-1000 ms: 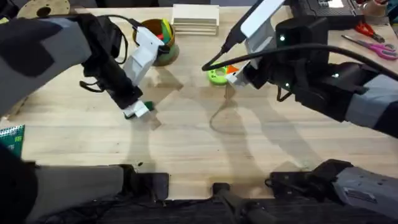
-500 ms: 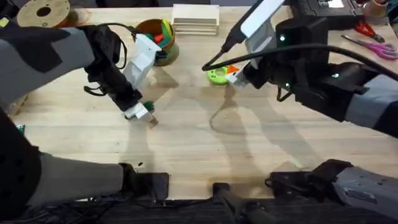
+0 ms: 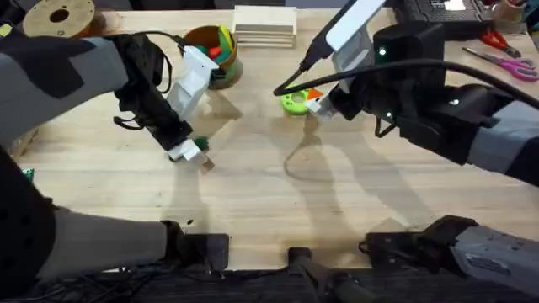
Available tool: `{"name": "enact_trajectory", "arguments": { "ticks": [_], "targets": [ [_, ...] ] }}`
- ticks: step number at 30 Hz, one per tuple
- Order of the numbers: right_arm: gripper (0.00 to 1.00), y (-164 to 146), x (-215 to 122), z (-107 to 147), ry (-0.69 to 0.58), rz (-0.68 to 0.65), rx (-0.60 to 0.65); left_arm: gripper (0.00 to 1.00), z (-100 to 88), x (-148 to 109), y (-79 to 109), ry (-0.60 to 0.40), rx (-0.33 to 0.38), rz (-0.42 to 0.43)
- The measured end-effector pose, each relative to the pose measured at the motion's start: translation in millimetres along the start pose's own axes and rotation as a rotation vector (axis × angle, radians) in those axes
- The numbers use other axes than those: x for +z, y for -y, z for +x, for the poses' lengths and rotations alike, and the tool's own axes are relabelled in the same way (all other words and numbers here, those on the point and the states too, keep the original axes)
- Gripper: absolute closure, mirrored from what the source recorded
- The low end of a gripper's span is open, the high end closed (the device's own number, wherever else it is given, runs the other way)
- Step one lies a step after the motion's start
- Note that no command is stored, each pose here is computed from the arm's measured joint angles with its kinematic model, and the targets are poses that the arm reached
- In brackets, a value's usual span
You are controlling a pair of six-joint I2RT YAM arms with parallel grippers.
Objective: Pick up the gripper from the table and insert it into the empty holder that is missing its gripper. Then pick up a screw, insert it into the mounting hole, and use the screwdriver to tighten it. Finally, clean up the table by picking up the vegetable and placing it into the bucket.
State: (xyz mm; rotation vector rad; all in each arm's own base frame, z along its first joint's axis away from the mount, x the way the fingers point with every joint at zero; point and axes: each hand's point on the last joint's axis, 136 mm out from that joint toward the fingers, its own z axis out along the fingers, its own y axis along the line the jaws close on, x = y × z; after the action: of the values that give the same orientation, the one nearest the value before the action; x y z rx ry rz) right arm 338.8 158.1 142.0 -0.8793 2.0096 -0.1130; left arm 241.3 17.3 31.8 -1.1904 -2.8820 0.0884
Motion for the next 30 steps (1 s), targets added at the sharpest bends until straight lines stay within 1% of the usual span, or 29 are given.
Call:
{"name": "enact_trajectory", "arguments": {
  "ticks": [10,13,15,18,19,20,21,22,23,27,30],
  "targets": [
    [0.075,0.0,0.0,0.0,0.000,0.000,0.000,0.016,0.0,0.0,0.0,0.000,0.000,0.000],
    [0.075,1.5,0.2,0.7,-0.002,0.003,0.003,0.151,0.1,0.0,-1.0,-0.001,0.000,-0.005],
    [0.075,3.5,0.4,1.7,-0.004,0.007,0.006,0.300,0.6,0.3,-1.0,-0.004,0.002,-0.006],
    [0.075,7.1,0.7,3.4,-0.008,0.015,0.012,0.626,1.5,1.0,-0.6,-0.007,0.002,-0.005],
    [0.075,8.2,0.8,3.9,-0.010,0.017,0.014,0.705,2.0,1.2,-0.1,-0.008,-0.002,-0.003],
    [0.075,9.2,0.9,4.4,-0.011,0.020,0.016,0.843,2.4,1.5,1.1,-0.009,0.003,0.002],
    [0.075,10.1,1.0,4.9,-0.012,0.021,0.017,0.953,1.4,0.6,-0.1,-0.004,0.007,-0.004],
    [0.075,10.8,1.1,5.2,-0.013,0.023,0.019,0.980,1.0,0.4,-0.5,-0.002,0.006,-0.006],
    [0.075,11.4,1.1,5.6,-0.014,0.024,0.020,0.986,1.4,0.8,-0.1,-0.004,0.006,-0.005],
    [0.075,11.7,1.1,5.6,-0.014,0.025,0.020,0.983,1.9,0.8,0.6,-0.006,0.006,-0.002],
    [0.075,11.7,1.1,5.7,-0.014,0.025,0.020,0.983,11.3,-1.2,12.2,-0.046,-0.006,0.047]
  ]
}}
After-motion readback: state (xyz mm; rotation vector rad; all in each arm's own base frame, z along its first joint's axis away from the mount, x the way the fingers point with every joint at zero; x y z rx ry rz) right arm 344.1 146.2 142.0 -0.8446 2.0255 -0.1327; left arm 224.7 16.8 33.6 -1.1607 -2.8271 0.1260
